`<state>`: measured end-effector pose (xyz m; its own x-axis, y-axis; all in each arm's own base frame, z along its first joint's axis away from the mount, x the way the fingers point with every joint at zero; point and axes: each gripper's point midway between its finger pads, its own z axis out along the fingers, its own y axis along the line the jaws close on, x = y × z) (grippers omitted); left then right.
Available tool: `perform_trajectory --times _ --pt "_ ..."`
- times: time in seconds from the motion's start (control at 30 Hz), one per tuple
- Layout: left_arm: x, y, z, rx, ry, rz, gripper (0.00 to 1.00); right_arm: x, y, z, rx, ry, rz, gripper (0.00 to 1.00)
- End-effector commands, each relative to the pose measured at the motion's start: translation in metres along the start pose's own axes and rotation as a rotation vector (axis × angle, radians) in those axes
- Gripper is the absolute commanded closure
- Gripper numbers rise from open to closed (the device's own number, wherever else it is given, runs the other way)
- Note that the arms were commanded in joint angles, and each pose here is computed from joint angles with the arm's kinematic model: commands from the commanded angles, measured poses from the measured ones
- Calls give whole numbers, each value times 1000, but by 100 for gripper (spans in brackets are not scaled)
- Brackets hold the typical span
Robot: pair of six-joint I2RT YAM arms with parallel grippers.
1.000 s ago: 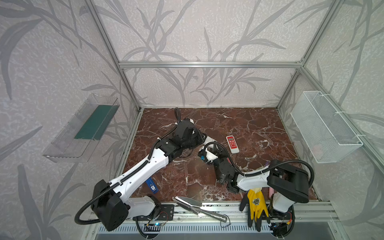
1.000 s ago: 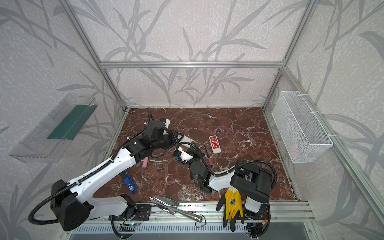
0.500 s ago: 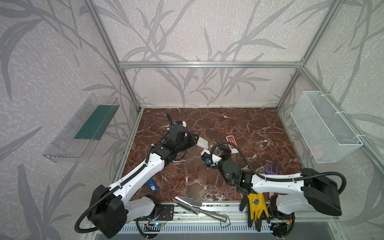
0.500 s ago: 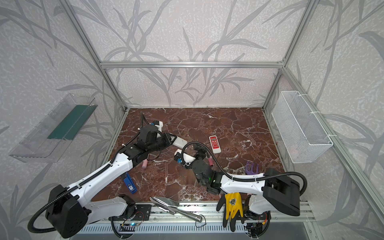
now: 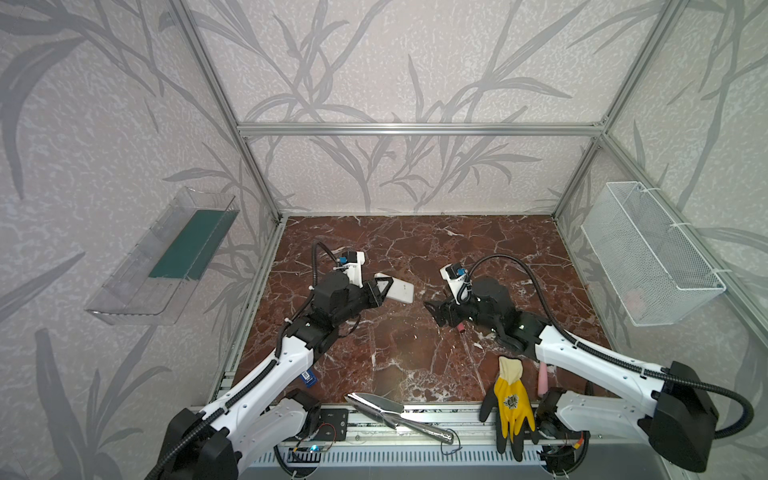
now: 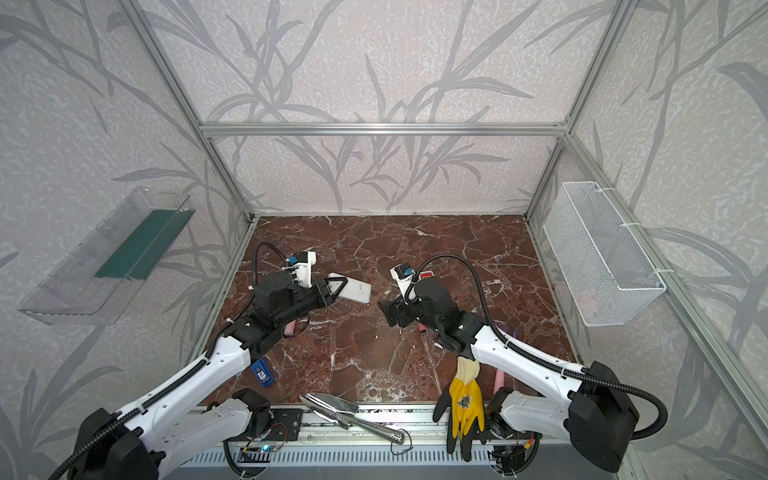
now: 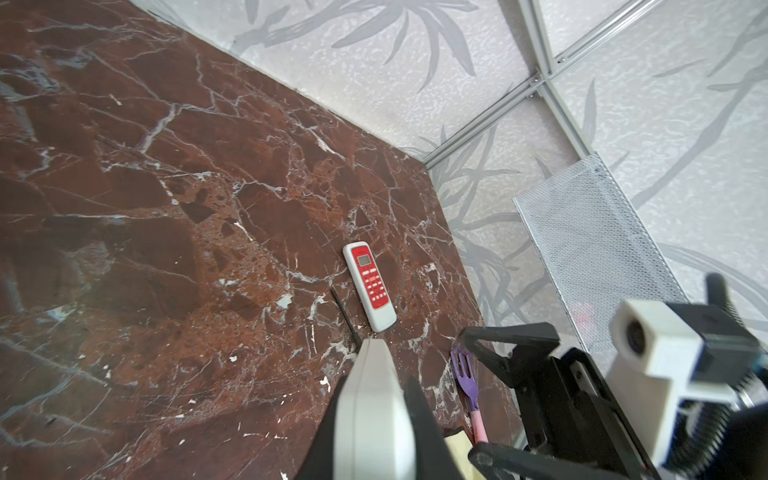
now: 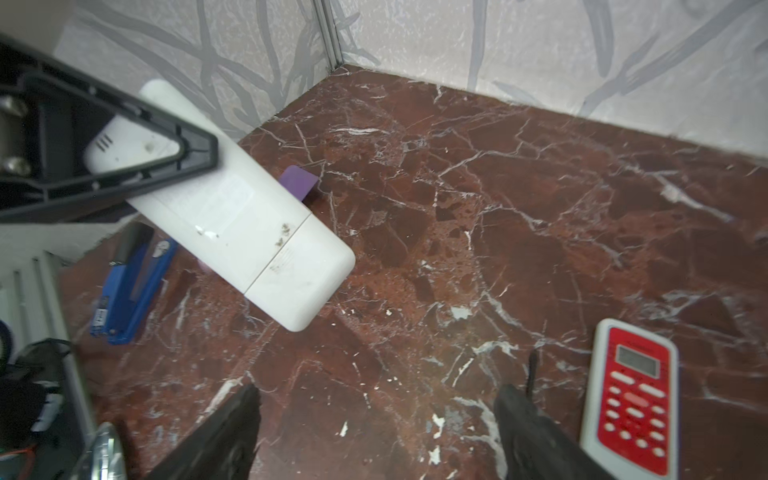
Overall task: Unload the batteries from the remote control
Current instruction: 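Turn the white remote over with the left gripper, presenting its back to the right gripper, then grip the battery cover with the right gripper and slide it off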
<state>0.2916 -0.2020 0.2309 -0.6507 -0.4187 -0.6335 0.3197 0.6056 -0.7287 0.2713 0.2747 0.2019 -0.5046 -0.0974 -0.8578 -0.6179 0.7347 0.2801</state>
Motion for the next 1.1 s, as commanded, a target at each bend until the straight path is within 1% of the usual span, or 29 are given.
perform_trajectory --times 0.0,0.07,0.13,0.3,0.4,0.47,0.57,0.9,0.97,1.07 --pt "-10 -31 -8 173 -59 28 100 -17 22 -7 -183 17 271 13" --pt "-9 -36 -9 224 -68 8 100 -27 24 -10 -214 5 310 14" --pt "-11 -42 -11 268 -87 -23 100 -36 30 -12 -247 -1 319 16" --pt "-22 -50 -14 326 -130 -126 100 -53 42 -14 -303 -13 341 21" --pt "-31 -55 -18 356 -160 -180 100 -57 43 -12 -309 -8 343 25" --pt "-34 -59 -19 373 -170 -209 100 -59 44 -10 -312 -1 375 28" --pt "-37 -65 -22 405 -167 -228 100 -64 46 -9 -329 -3 384 32" --pt "-37 -71 -25 451 -161 -261 100 -81 59 -4 -423 -33 397 37" --pt "-37 -73 -26 459 -156 -263 100 -83 59 -3 -434 -40 404 39" --pt "-37 -76 -26 473 -148 -267 100 -85 59 0 -452 -46 413 47"
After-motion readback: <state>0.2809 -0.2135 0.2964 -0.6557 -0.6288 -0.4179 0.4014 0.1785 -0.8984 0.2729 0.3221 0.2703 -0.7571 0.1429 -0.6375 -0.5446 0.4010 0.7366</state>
